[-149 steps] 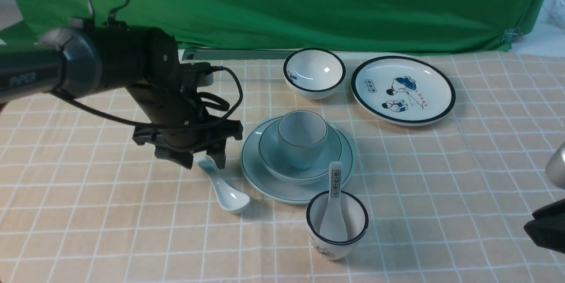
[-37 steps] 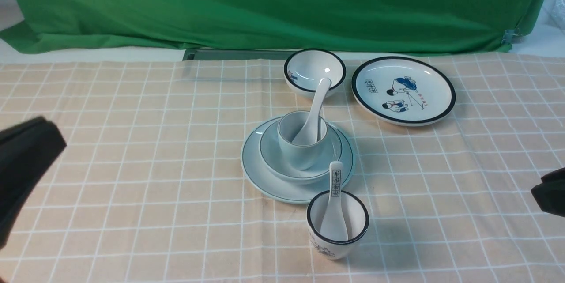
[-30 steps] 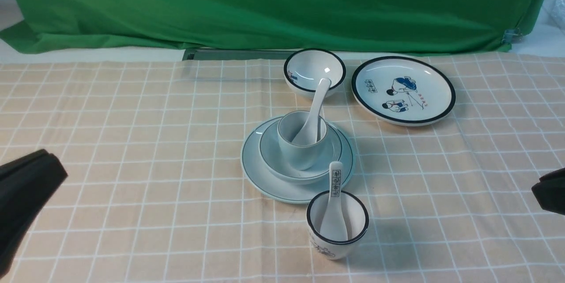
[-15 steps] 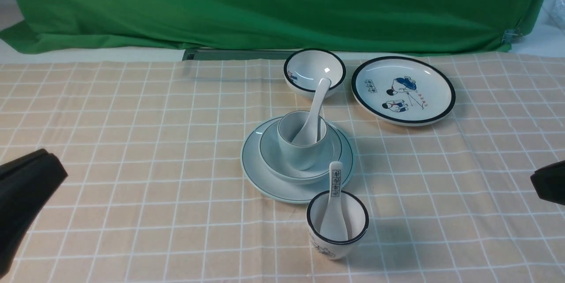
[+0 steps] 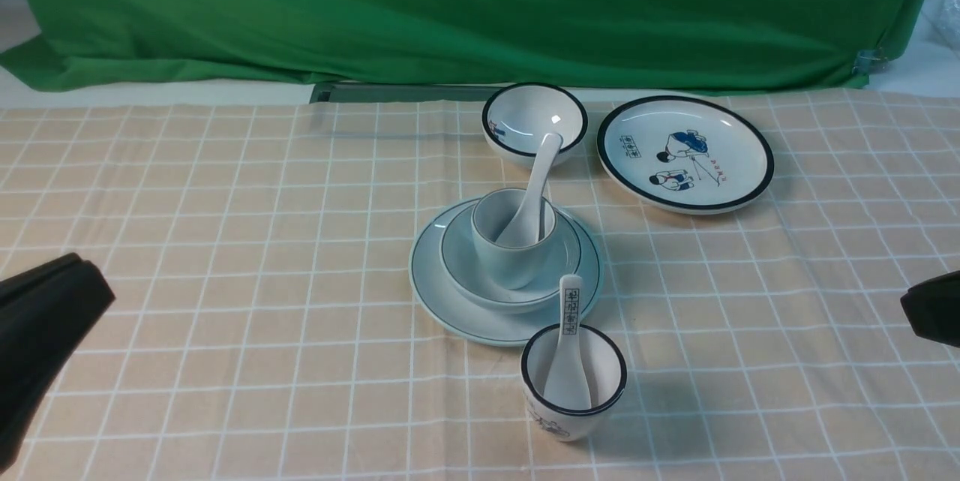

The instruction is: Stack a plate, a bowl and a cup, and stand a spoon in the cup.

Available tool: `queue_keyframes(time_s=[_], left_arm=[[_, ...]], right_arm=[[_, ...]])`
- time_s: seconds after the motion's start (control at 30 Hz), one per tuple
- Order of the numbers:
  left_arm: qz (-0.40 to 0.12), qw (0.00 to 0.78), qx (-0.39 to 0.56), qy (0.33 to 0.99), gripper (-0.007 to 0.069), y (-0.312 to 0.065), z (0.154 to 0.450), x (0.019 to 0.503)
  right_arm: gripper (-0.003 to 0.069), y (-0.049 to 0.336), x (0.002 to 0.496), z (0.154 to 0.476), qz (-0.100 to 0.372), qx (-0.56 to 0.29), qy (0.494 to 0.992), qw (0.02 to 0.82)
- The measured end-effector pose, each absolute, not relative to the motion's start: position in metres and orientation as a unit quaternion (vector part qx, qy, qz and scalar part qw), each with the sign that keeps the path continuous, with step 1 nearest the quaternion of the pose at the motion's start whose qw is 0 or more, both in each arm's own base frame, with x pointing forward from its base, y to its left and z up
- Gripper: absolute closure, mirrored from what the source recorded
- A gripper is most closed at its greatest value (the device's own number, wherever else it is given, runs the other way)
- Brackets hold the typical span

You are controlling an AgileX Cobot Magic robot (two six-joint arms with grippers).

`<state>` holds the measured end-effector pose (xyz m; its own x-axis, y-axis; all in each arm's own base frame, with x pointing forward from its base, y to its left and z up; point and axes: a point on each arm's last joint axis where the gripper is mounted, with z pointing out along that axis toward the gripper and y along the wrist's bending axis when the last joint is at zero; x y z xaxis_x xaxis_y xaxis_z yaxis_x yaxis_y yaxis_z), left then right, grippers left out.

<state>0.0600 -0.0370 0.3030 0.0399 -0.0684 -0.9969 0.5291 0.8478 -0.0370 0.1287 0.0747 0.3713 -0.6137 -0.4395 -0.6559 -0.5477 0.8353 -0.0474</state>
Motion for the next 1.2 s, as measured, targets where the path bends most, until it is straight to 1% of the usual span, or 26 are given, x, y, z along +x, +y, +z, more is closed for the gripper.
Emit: queue_keyframes(time_s=[0.1,0.17,0.23,0.3,0.33,0.43,0.47,0.5,0.57,0.6,0.63,0.67,0.8,1.2], left_arm=[[-0.214,0.7,0.175,0.659,0.0622,-0.037,0.303,0.06],[-0.214,0.7,0.175,0.659,0.0622,-0.037,0.303,0.06],[-0.214,0.7,0.175,0.659,0.0622,-0.037,0.303,0.06],[-0.214,0.7,0.175,0.659,0.0622,-0.037,0.303,0.06],[-0.214,0.7,0.175,0.659,0.0622,-0.037,0.303,0.06],[-0.214,0.7,0.175,0.659,0.0622,-0.037,0.303,0.06],[-0.214,0.7,0.175,0.659,0.0622,-0.037,0.303,0.06],[-0.214,0.699,0.174,0.659,0.0622,-0.037,0.303,0.06],[-0.214,0.699,0.174,0.659,0.0622,-0.037,0.303,0.06],[-0.214,0.699,0.174,0.659,0.0622,-0.037,0.303,0.06],[-0.214,0.699,0.174,0.659,0.0622,-0.037,0.303,0.06],[-0.214,0.699,0.174,0.659,0.0622,-0.037,0.303,0.06],[-0.214,0.699,0.174,0.659,0.0622,-0.037,0.303,0.06],[-0.214,0.7,0.174,0.659,0.0622,-0.037,0.303,0.06]], right_arm=[[0.0608,0.074,0.129,0.371,0.078,-0.273,0.896,0.342],[0.0617,0.068,0.13,0.372,0.07,-0.265,0.895,0.351],[0.0634,0.062,0.129,0.37,0.065,-0.261,0.89,0.369],[0.0641,0.05,0.123,0.364,0.059,-0.245,0.873,0.418],[0.0641,0.038,0.115,0.351,0.047,-0.216,0.857,0.466],[0.0641,0.024,0.099,0.319,0.021,-0.176,0.838,0.516],[0.0641,0.022,0.095,0.319,0.019,-0.172,0.83,0.53],[0.0641,0.016,0.084,0.29,0.005,-0.148,0.825,0.546],[0.0641,0.011,0.072,0.258,-0.006,-0.123,0.819,0.56],[0.0641,0.01,0.07,0.255,-0.005,-0.122,0.819,0.561],[0.0641,0.008,0.063,0.232,-0.008,-0.103,0.818,0.566],[0.0641,0.007,0.059,0.217,-0.006,-0.092,0.817,0.57],[0.0641,0.006,0.052,0.179,0.0,-0.072,0.811,0.581],[0.0639,0.006,0.052,0.175,0.003,-0.067,0.807,0.587]])
